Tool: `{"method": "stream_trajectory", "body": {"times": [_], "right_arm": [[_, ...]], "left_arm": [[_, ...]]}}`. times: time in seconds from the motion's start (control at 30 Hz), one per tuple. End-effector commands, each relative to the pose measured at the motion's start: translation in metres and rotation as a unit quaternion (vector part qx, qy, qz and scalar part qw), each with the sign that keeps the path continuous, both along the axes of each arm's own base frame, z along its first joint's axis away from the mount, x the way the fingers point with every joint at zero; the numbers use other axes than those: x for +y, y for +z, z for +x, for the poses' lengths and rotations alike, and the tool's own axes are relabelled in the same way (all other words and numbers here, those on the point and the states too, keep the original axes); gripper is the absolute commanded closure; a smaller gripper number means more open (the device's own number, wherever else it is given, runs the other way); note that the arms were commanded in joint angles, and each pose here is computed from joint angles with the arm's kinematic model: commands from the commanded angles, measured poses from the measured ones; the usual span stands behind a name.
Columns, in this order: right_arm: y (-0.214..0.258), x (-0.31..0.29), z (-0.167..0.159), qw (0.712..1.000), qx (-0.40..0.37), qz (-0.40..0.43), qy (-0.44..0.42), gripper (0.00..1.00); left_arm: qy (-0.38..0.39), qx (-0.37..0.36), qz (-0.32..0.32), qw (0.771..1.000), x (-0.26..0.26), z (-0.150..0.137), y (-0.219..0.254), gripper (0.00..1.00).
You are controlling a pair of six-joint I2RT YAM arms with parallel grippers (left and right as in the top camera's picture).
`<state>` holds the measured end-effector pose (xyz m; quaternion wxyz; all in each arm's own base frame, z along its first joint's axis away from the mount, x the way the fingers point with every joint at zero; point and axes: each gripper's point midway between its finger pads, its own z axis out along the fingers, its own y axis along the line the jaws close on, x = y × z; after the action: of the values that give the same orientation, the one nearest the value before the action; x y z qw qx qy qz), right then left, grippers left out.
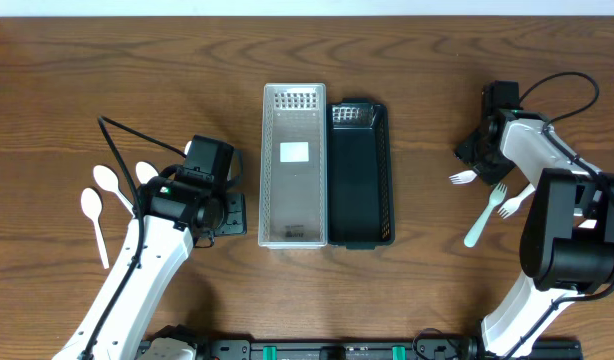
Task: Pack container
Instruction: 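Grasp a white fork by its handle with the right gripper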
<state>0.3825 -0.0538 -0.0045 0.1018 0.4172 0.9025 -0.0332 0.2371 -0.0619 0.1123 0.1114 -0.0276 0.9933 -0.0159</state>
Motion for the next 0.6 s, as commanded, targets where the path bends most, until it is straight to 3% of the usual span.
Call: {"method": "stream_trajectory", "body": {"times": [0.0,0.27,0.57], "right_arm": [[-0.0253,0.0052,-0.0193,0.999,0.040,0.019,-0.002,0.53],[-0.0255,0.0056,-0.0211,0.999,0.043,0.020,-0.002,0.66],[-0.0255,0.0056,-0.0218,0.999,0.045,0.020,-0.001,0.73]], "left_arm": [[0.005,-0.016,0.003,1.000,0.0025,0.0052,0.0095,0.40],[0.005,-0.015,0.003,1.000,0.0025,0.0051,0.0095,0.40],[0.005,-0.015,0.003,1.000,0.0025,0.0051,0.0095,0.40]]}}
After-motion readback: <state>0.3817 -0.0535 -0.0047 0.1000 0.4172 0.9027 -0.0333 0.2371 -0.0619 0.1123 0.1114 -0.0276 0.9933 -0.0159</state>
